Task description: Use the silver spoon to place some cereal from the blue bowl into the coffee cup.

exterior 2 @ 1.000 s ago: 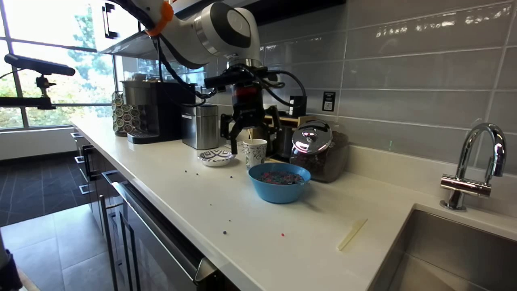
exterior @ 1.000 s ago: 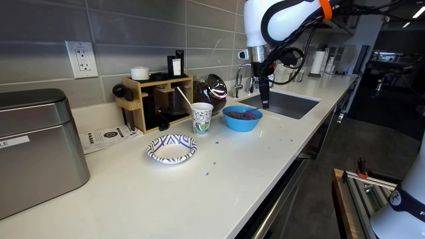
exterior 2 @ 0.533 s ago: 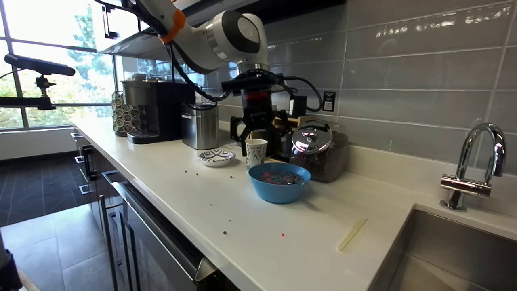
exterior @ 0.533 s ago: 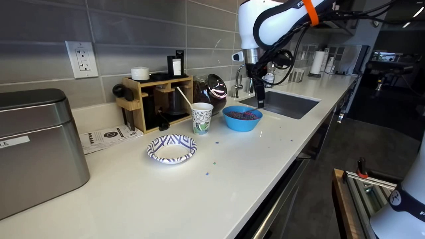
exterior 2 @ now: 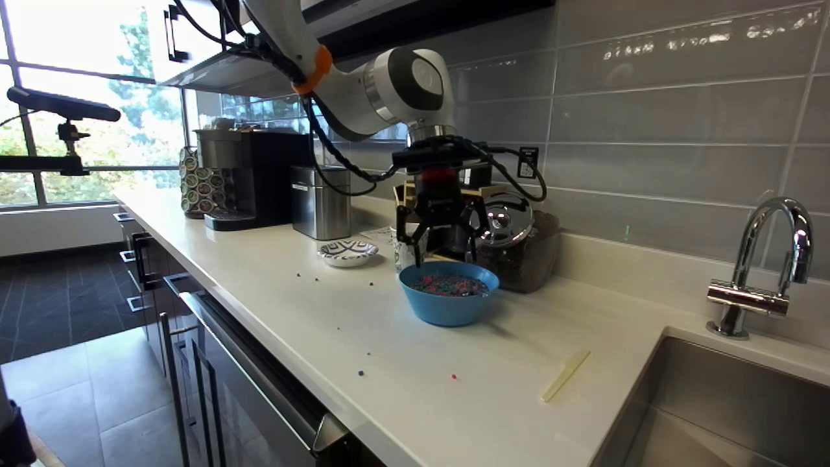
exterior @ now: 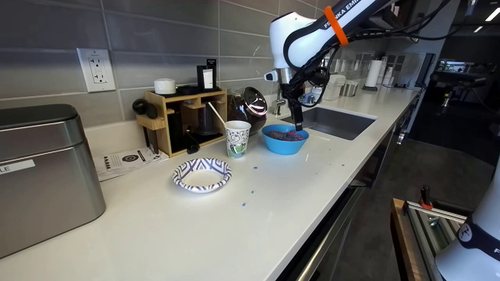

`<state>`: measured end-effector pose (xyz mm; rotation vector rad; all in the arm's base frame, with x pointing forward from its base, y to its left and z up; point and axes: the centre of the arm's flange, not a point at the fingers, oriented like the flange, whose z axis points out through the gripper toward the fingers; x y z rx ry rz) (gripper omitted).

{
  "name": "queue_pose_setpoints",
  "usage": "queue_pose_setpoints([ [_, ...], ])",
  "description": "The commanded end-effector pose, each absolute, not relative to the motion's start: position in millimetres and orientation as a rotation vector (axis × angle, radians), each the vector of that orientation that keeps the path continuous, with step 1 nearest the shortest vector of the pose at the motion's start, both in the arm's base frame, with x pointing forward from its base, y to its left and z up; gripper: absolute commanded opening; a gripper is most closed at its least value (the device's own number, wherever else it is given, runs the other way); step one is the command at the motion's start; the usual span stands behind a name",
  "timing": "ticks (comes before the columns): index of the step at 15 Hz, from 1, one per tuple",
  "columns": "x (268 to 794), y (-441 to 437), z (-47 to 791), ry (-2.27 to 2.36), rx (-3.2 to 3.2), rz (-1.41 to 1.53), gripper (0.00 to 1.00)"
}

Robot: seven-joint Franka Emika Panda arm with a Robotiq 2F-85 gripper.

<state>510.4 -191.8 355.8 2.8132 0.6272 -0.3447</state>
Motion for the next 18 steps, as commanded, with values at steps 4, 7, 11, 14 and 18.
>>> queue_pose_setpoints([
  [4, 533.3, -218.7, 338.9, 0.666, 2.806, -0.337, 0.69],
  [7, 535.3, -224.2, 331.8, 0.684, 2.805, -0.352, 0.55],
  [11, 536.5, -227.9, 323.8, 0.709, 2.801, -0.369, 0.55],
  [14, 535.6, -228.9, 318.0, 0.724, 2.803, -0.38, 0.52],
  [18, 534.6, -227.7, 314.6, 0.744, 2.812, -0.374, 0.42],
])
